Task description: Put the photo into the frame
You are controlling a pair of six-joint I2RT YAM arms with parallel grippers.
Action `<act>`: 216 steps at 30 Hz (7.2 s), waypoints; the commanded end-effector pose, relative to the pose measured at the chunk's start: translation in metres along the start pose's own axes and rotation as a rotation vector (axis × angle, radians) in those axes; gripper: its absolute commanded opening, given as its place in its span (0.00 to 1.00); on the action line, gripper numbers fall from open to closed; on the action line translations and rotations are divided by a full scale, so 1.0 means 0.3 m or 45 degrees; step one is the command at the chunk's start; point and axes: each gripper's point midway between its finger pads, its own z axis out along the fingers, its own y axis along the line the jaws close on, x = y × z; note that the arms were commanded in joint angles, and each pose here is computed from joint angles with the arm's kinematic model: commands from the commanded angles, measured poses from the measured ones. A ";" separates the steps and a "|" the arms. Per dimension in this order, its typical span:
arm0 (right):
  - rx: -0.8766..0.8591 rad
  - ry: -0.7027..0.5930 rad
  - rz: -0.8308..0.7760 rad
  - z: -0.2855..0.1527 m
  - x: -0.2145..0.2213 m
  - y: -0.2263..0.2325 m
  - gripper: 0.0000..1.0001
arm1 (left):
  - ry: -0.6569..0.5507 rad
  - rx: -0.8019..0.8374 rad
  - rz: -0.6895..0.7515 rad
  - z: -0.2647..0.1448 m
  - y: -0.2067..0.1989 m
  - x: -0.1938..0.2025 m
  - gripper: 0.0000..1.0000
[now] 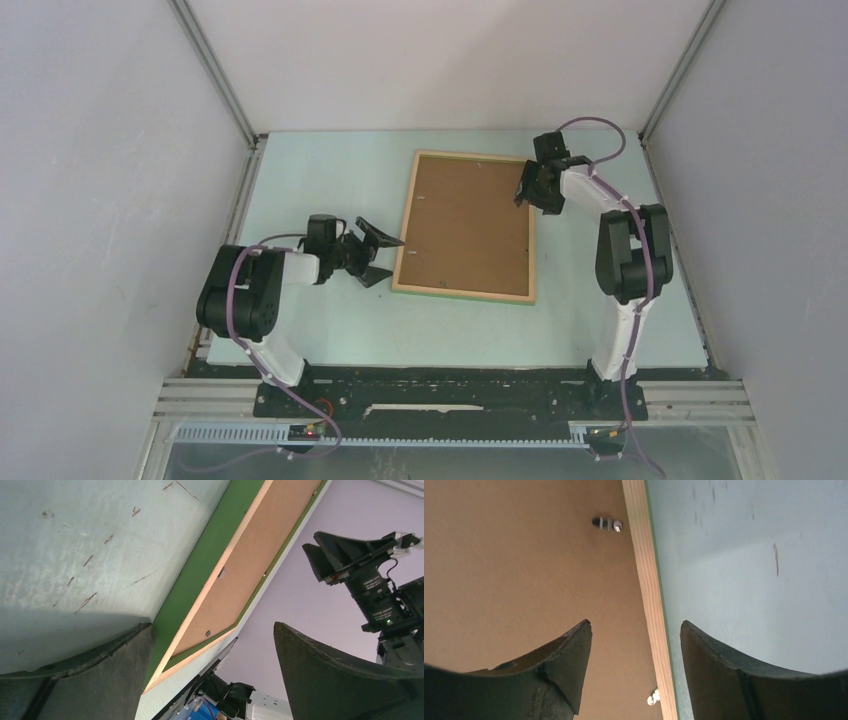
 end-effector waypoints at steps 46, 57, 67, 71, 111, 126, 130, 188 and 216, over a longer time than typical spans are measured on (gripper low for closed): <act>0.038 0.125 0.143 0.268 -0.147 0.000 0.00 | 0.044 0.035 -0.019 0.000 0.003 0.067 1.00; -0.086 0.124 0.130 0.246 -0.183 0.048 0.28 | 0.049 0.036 -0.018 0.003 0.002 0.073 1.00; -0.081 0.167 0.159 0.264 -0.151 0.036 0.49 | 0.055 0.033 -0.015 0.006 0.005 0.079 1.00; -0.069 0.170 0.204 0.276 -0.154 0.015 0.45 | 0.056 0.033 -0.017 0.006 0.005 0.080 1.00; -0.312 0.247 0.367 0.243 -0.141 0.059 0.50 | 0.070 0.051 -0.010 0.007 -0.008 0.095 1.00; -0.217 0.241 0.351 0.269 -0.124 -0.001 0.41 | 0.079 0.052 -0.012 0.011 -0.005 0.102 1.00; -0.173 0.226 0.327 0.270 -0.131 -0.002 0.42 | 0.080 0.051 -0.013 0.011 -0.003 0.103 1.00; -0.538 0.255 -0.051 0.165 -0.010 0.267 0.60 | 0.376 0.247 0.239 0.008 -0.132 0.668 1.00; -0.187 0.048 -0.216 -0.226 0.104 0.103 0.83 | -0.028 -0.086 0.727 -0.134 -0.378 0.044 1.00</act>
